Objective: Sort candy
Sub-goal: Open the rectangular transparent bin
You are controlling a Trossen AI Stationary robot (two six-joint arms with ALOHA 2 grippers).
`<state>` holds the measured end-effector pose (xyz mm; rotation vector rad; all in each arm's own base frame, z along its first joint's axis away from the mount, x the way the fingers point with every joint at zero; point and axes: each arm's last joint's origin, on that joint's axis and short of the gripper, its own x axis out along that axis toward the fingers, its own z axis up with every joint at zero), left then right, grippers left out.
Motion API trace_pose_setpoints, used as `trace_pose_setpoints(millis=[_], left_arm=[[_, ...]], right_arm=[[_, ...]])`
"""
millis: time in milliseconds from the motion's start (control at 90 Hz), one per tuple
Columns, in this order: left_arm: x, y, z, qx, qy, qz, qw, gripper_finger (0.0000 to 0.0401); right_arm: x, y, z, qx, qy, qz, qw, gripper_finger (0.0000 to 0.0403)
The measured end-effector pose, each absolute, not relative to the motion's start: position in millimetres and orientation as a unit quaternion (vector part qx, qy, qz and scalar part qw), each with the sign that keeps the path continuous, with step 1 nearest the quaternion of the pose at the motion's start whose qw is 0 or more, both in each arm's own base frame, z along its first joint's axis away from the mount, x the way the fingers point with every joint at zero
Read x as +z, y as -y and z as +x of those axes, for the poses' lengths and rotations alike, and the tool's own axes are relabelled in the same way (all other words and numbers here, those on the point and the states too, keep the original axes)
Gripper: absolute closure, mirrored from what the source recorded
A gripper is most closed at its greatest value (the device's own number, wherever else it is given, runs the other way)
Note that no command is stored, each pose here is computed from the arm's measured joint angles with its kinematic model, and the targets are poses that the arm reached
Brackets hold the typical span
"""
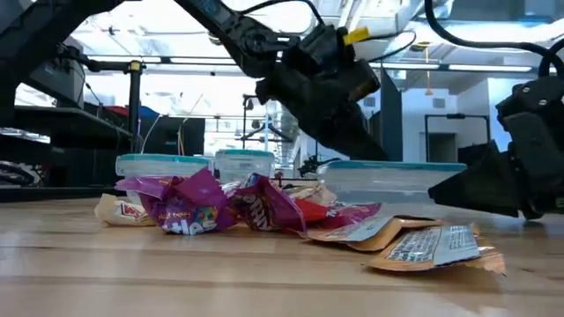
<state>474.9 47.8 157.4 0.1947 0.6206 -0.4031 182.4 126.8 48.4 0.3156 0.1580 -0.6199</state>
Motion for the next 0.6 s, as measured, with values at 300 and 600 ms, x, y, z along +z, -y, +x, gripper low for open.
trace_pose_setpoints(millis=[300, 600], left_arm=[[155.5, -49.4, 470.9, -0.262, -0.293, 0.098, 0.914, 0.0401], [158.1, -45.8, 473.3, -0.272, -0.272, 0.107, 0.917, 0.0401]], right_arm=[[58.8, -120.7, 155.5, -0.256, -0.092, 0.194, 0.943, 0.0283], [63.8, -118.0, 157.8, -0.223, -0.118, 0.207, 0.945, 0.0283]])
